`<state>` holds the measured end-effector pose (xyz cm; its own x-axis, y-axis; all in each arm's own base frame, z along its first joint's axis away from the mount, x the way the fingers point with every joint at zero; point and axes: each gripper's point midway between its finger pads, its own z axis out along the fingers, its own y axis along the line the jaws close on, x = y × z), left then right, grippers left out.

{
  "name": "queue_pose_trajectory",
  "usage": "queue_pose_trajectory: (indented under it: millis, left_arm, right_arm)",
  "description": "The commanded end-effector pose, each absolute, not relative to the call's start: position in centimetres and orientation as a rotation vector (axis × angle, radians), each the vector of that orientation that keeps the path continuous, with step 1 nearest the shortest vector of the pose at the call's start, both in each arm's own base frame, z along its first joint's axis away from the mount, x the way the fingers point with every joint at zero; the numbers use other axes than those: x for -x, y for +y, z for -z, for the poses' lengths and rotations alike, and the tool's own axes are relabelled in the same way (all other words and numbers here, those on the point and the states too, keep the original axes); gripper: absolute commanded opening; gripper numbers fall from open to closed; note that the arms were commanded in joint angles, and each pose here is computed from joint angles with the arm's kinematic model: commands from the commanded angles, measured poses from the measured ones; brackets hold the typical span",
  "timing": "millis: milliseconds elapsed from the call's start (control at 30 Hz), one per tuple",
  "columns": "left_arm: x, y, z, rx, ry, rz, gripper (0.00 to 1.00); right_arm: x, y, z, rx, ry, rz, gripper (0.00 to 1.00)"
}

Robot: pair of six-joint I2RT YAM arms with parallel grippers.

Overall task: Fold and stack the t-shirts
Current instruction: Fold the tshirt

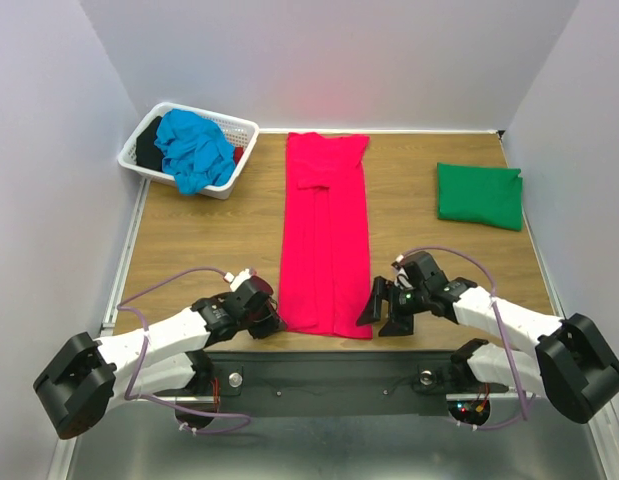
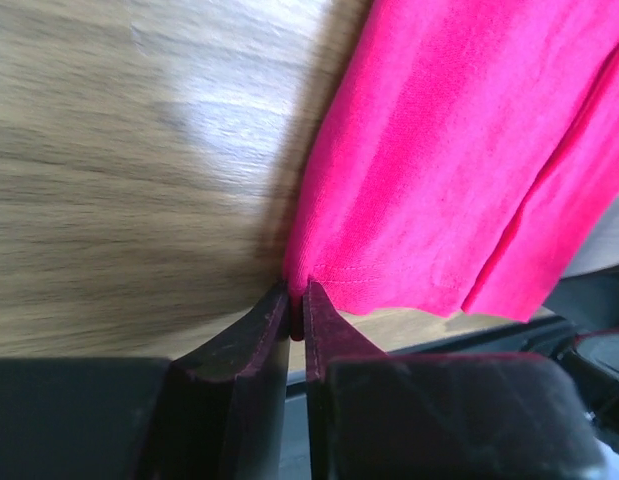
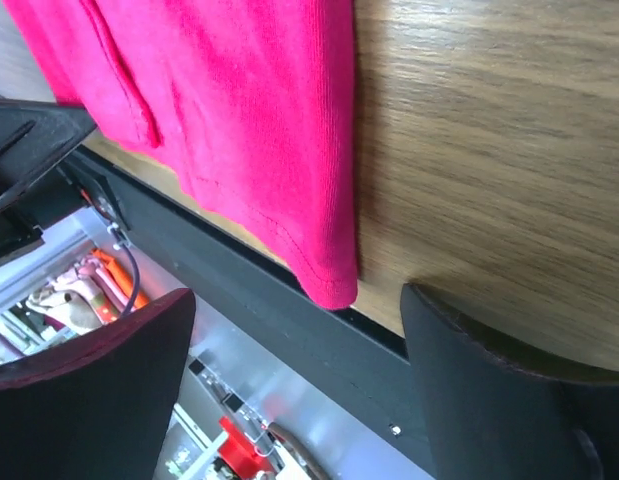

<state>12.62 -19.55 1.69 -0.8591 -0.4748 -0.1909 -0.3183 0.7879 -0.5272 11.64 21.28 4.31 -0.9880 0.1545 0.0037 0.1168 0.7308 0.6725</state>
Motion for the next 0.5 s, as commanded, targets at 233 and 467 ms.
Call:
queue_pose_trajectory:
  millis: [233, 467]
  left_arm:
    - [-11.1, -19.1, -0.1, 0.604, 2.722, 0.719, 0.00]
    - [-11.4, -19.8, -1.3, 0.564, 2.688, 0.793, 0.00]
  right_arm:
    - [-12.1, 20.9, -2.1, -0.296, 2.886, -0.962, 0.56]
    - [-12.0, 20.7, -1.0, -0.274, 2.916, -0.926, 0.19]
